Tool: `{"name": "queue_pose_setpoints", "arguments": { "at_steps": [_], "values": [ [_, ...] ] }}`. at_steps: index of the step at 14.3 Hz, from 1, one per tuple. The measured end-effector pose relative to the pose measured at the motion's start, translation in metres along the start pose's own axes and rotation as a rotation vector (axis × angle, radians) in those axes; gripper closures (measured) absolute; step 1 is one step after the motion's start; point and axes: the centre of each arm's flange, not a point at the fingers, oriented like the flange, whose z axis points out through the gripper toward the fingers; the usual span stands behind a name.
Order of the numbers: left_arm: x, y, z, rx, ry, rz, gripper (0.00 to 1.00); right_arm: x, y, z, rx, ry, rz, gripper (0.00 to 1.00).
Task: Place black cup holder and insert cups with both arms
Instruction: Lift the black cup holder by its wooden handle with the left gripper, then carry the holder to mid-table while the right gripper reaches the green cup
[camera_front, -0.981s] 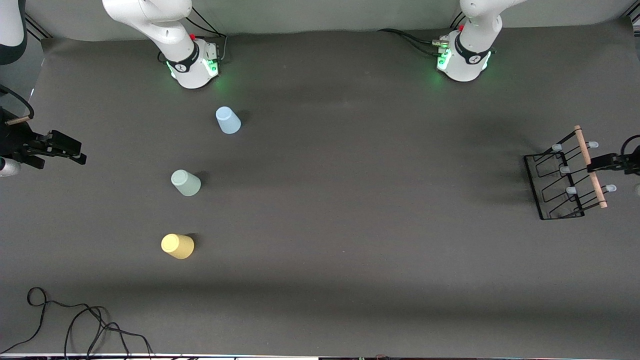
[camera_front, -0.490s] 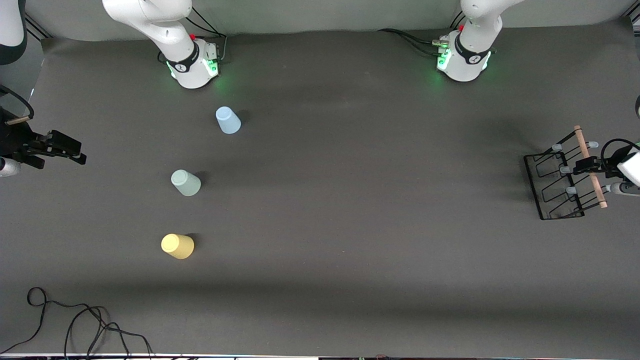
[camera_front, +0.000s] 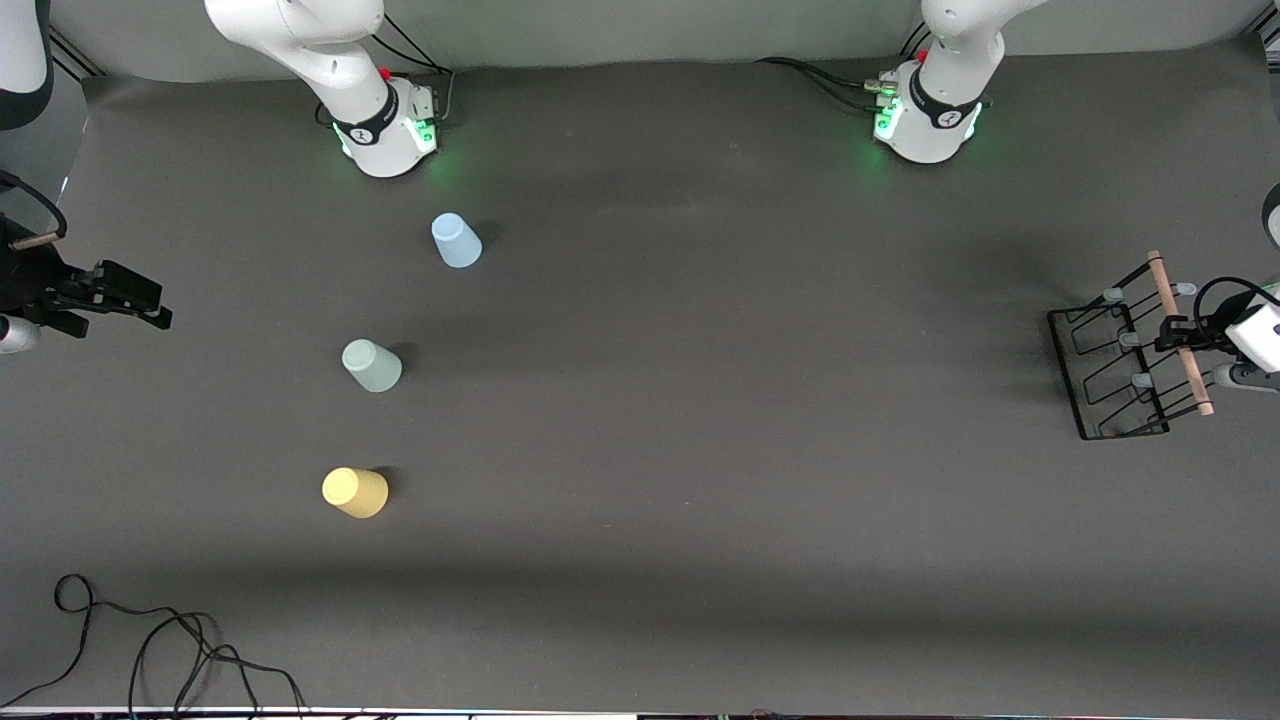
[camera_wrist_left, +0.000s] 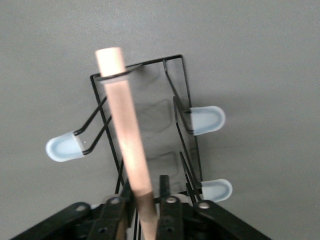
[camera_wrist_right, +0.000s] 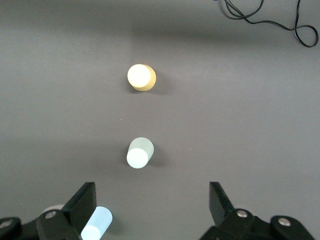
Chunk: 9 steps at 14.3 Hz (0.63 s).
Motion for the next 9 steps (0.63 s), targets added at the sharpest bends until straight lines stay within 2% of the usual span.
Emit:
{"name": "queue_pose_setpoints", "arguments": {
  "at_steps": [5,9],
  "values": [
    [0.001,0.006,-0.011,-0.021,-0.001,0.0,0.84,0.0,0.0,0.0,0.0,0.0,0.001,0.0],
    [0.018,0.045,-0.068,-0.058,0.0,0.003,0.84,0.0,0.0,0.0,0.0,0.0,0.029,0.0]
  ]
}}
